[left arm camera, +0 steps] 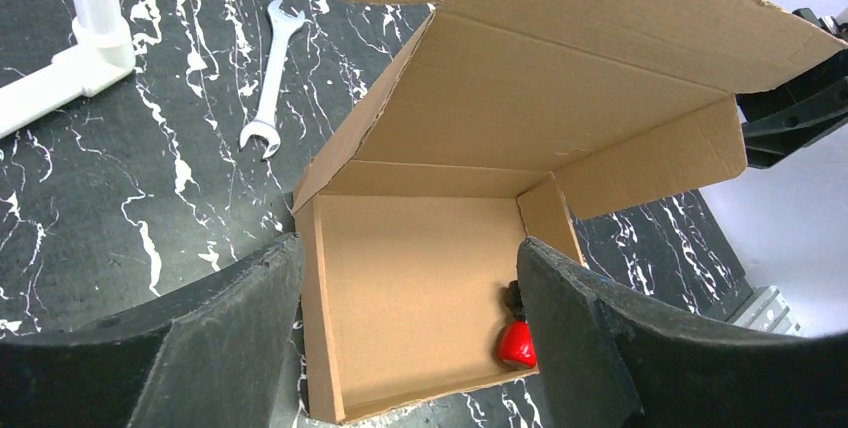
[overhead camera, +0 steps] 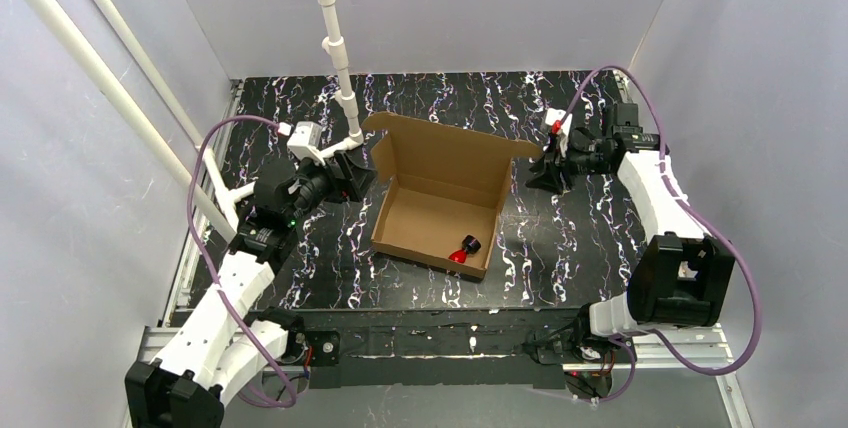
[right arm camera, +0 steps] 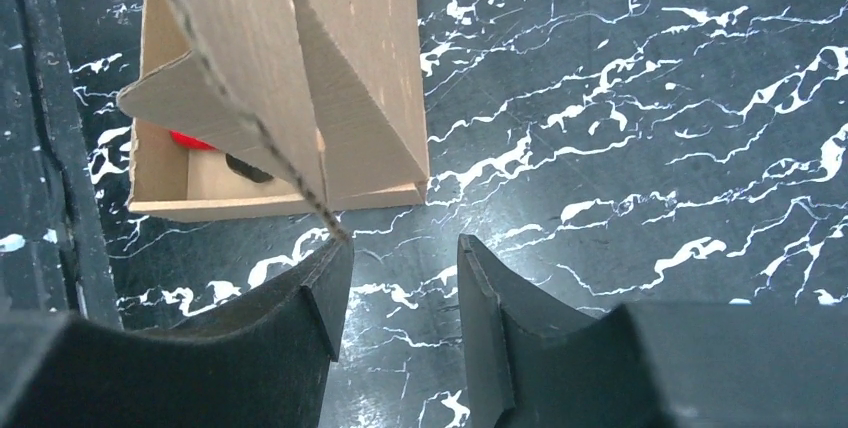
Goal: Fold the paper box
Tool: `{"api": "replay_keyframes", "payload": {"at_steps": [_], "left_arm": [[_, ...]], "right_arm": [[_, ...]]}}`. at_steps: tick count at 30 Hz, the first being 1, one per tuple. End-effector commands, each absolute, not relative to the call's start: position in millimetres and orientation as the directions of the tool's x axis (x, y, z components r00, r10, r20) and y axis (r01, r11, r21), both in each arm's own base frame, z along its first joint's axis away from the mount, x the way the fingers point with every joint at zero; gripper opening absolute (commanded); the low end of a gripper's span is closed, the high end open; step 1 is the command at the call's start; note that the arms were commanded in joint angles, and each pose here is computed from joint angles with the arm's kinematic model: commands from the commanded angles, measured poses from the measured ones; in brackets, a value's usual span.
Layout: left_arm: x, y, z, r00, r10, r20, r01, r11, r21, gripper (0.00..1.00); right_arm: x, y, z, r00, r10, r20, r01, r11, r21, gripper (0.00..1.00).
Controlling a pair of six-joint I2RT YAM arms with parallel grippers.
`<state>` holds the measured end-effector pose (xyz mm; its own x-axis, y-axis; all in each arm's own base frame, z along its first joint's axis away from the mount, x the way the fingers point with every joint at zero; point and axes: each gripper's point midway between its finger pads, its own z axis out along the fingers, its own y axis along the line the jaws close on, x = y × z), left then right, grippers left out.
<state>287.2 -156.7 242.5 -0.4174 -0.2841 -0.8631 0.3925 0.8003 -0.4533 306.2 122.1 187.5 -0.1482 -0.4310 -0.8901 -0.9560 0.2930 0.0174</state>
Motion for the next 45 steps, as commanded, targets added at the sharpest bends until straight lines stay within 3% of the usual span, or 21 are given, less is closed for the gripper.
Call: {"api": "replay_keyframes", "payload": {"at_steps": [1,5,8,10,12,14,15,17,21,29,40,45], "left_arm": [[295,-157,254,-0.355,-0.264,-0.897,0.433,0.804,-0.407,0.75],[290,-156,253,-0.317,-0.228,-0.921,0.47,0.805,-0.361,0.75],[284,-154,261,-0.324,-0.29,-0.901,0.444,0.794,-0.415,0.79],[281,-148,258,-0.364,-0.33,-0.871,0.382,0.8,-0.463,0.97],[275,-139,252,-0.431,-0.349,-0.832,0.289,0.82,-0.494,0.98],[264,-148,262,-0.456,-0.315,-0.833,0.353,0.795,-0.494,0.98],[263,-148,263,-0.476,-0.296,-0.828,0.348,0.801,-0.487,0.98],[264,-143,262,-0.517,-0.251,-0.818,0.319,0.831,-0.456,0.98],[273,-141,264,-0.521,-0.21,-0.827,0.316,0.853,-0.415,0.97],[301,-145,259,-0.541,-0.179,-0.821,0.292,0.876,-0.384,0.77],[329,-161,242,-0.548,-0.243,-0.801,0.259,0.861,-0.438,0.68],[341,-169,238,-0.547,-0.274,-0.791,0.256,0.845,-0.47,0.58]], "right_arm": [[306,120,208,-0.132,-0.379,-0.916,-0.939,0.343,-0.007,0.51],[294,82,217,-0.151,-0.425,-0.893,-0.886,0.458,-0.068,0.57],[281,71,232,-0.169,-0.445,-0.88,-0.878,0.473,-0.071,0.58],[276,68,245,-0.159,-0.464,-0.871,-0.87,0.483,-0.099,0.61],[272,66,266,-0.135,-0.488,-0.862,-0.865,0.483,-0.138,0.7],[270,72,294,-0.111,-0.46,-0.881,-0.872,0.47,-0.135,0.98],[268,78,306,-0.1,-0.424,-0.9,-0.879,0.462,-0.12,0.98],[272,94,331,-0.068,-0.345,-0.936,-0.893,0.439,-0.096,0.98],[288,115,347,-0.066,-0.356,-0.932,-0.901,0.423,-0.098,0.98],[303,172,358,-0.044,-0.402,-0.914,-0.941,0.323,-0.097,0.94],[307,224,325,-0.032,-0.518,-0.855,-0.965,0.239,-0.109,0.78],[307,234,319,-0.021,-0.543,-0.839,-0.965,0.232,-0.126,0.69]]}}
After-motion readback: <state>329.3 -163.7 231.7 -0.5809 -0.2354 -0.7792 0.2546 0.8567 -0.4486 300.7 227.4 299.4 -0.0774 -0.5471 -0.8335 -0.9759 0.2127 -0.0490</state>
